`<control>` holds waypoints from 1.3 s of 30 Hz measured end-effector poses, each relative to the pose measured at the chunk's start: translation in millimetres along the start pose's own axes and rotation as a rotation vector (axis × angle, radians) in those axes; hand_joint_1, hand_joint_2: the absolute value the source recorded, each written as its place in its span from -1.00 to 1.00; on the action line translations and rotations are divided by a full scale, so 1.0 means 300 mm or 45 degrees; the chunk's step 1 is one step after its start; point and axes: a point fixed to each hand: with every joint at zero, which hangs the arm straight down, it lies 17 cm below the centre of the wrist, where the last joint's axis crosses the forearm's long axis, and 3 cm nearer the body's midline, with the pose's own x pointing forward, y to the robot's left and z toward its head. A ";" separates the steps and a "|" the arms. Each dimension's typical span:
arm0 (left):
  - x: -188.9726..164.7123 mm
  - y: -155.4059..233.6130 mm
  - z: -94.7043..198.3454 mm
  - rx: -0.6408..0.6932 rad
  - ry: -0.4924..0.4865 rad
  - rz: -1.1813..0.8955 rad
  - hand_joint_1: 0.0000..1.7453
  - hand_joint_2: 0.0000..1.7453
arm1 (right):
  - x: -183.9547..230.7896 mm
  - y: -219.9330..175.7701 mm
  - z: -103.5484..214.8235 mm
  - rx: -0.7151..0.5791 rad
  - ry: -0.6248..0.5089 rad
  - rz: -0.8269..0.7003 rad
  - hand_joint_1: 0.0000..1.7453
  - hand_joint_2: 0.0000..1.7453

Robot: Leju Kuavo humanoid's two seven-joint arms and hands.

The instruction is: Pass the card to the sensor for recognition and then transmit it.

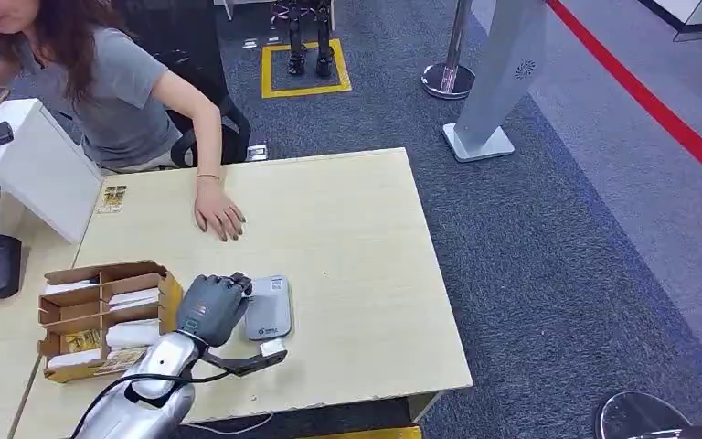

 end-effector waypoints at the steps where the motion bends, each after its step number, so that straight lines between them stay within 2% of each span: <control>1: 0.005 -0.003 0.000 -0.004 -0.007 0.003 1.00 1.00 | 0.000 0.000 0.000 0.000 0.000 0.000 -1.00 1.00; 11: 0.038 -0.016 -0.007 -0.023 -0.060 0.005 1.00 1.00 | 0.011 -0.005 0.000 -0.001 -0.005 -0.005 -1.00 1.00; 22: 0.000 0.061 -0.011 0.125 -0.001 -0.094 1.00 1.00 | 0.011 -0.007 0.000 -0.004 -0.005 -0.018 -1.00 1.00; 26: -0.081 0.180 -0.008 0.282 0.059 -0.156 1.00 1.00 | 0.012 -0.009 -0.001 -0.009 -0.008 -0.024 -1.00 1.00; 30: -0.215 0.315 0.007 0.418 0.145 -0.206 1.00 1.00 | 0.009 -0.007 -0.001 -0.009 -0.006 -0.025 -1.00 1.00; 39: -0.543 0.465 0.074 0.518 0.348 -0.309 1.00 1.00 | 0.010 -0.006 0.000 -0.007 -0.007 -0.017 -1.00 1.00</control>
